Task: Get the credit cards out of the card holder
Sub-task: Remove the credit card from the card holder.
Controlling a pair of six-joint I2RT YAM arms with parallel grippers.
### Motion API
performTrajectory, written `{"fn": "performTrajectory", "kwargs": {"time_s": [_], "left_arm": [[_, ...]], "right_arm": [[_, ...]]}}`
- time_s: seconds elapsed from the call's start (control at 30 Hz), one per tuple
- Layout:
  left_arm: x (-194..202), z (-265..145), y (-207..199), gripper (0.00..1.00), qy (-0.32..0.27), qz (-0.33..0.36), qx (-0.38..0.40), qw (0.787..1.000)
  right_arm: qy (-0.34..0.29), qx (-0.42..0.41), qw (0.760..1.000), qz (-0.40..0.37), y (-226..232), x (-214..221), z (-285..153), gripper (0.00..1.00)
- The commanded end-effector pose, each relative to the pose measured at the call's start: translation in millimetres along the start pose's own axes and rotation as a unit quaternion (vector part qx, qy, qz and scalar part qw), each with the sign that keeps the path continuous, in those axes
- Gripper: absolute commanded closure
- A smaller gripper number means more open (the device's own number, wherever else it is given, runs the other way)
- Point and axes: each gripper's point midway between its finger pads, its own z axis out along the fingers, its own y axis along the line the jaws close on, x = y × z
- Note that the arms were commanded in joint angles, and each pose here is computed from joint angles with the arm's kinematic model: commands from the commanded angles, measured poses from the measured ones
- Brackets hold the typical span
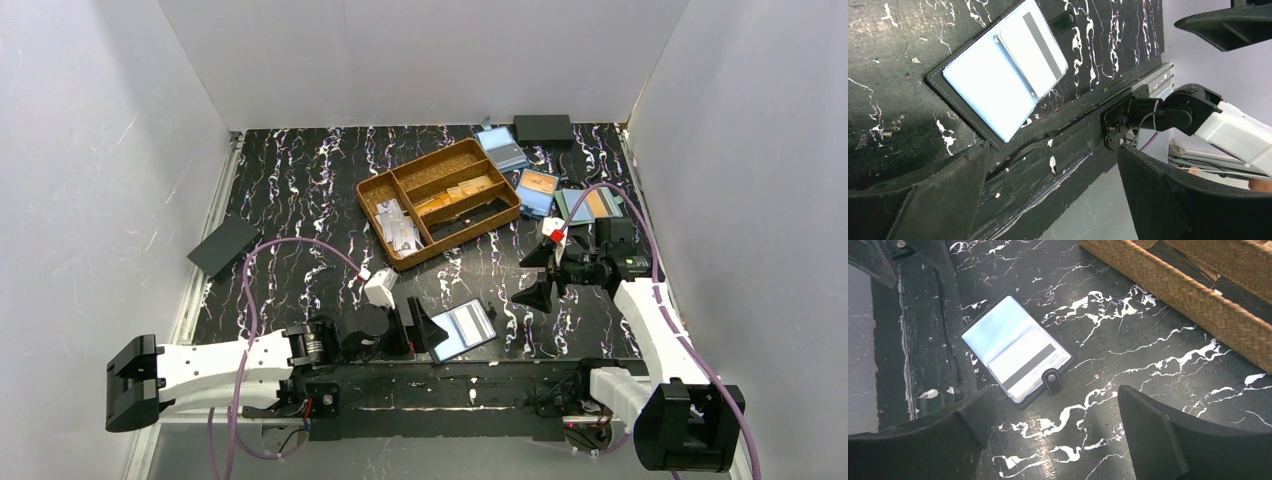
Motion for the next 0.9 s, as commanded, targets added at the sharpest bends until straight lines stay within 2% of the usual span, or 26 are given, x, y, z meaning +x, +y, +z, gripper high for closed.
{"fn": "performTrajectory", "kwargs": {"time_s": [0.0, 0.4, 0.57, 0.87], "left_arm": [[-14, 5, -16, 0.02, -0.03, -0.009, -0.001, 1.0], [0, 20, -14, 0.02, -0.011, -0.002, -0.024, 1.0], [5, 23, -15, 0.02, -0.005, 0.003, -0.028, 1.0], [16, 34, -15, 0.02, 0.014, 0.015, -0.039, 0.999]], "right_arm": [[-0.02, -0.018, 1.0, 0.014, 3, -9, 2, 0.02], [-0.048, -0.06, 0.992, 0.101, 12, -13, 9, 0.02], [-0.042, -0.066, 0.99, 0.12, 10, -9, 11, 0.02], [0.005, -0.019, 0.995, 0.099, -5, 7, 8, 0.02]]}}
